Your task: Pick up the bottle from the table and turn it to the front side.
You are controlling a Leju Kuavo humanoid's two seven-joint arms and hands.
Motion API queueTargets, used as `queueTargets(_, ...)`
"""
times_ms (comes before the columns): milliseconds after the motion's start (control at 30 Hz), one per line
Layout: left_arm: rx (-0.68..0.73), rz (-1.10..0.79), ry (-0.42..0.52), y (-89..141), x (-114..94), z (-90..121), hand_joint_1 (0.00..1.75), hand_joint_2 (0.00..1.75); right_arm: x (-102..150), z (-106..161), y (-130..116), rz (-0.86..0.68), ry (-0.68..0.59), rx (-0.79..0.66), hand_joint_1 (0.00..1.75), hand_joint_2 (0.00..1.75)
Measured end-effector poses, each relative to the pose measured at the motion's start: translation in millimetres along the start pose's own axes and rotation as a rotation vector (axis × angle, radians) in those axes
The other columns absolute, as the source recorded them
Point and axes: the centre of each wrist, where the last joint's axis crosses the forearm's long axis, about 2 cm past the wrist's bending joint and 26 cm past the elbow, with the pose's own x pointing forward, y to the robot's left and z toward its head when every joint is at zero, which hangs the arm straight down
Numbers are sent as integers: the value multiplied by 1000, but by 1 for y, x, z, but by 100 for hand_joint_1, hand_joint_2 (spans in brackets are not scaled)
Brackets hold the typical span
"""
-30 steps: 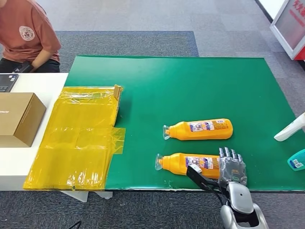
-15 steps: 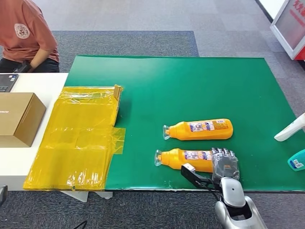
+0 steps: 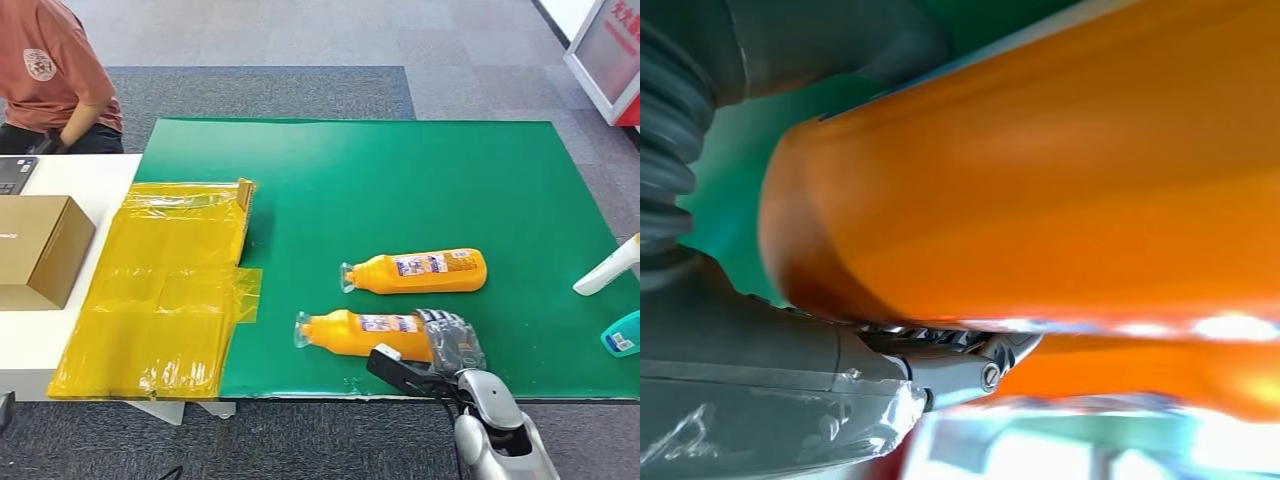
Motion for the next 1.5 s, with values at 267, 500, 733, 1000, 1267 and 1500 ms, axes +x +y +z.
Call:
queueTargets(267,6,54,-26,-2,-22,-20,0,175,18,-5,-23,-630,-387,-29,175,175)
queueTargets(500,-44,110,-54,-20,-38,-56,0,175,50,-28,-57,-899,-653,-53,175,175)
queueTargets(733,-114,207,-91,-49,-39,-83,0,175,93,-42,-78,-948,-769,-135,175,175)
queueTargets(1000,-199,353,-74,-96,-37,-101,0,175,143,-51,-90,-946,-828,-188,175,175)
queueTargets(1267,-261,402,-59,-112,-40,-104,0,175,154,-55,-91,-945,-834,-193,175,175)
queueTargets(1500,-480,529,-15,-165,-45,-117,0,175,171,-73,-94,-918,-838,-211,175,175)
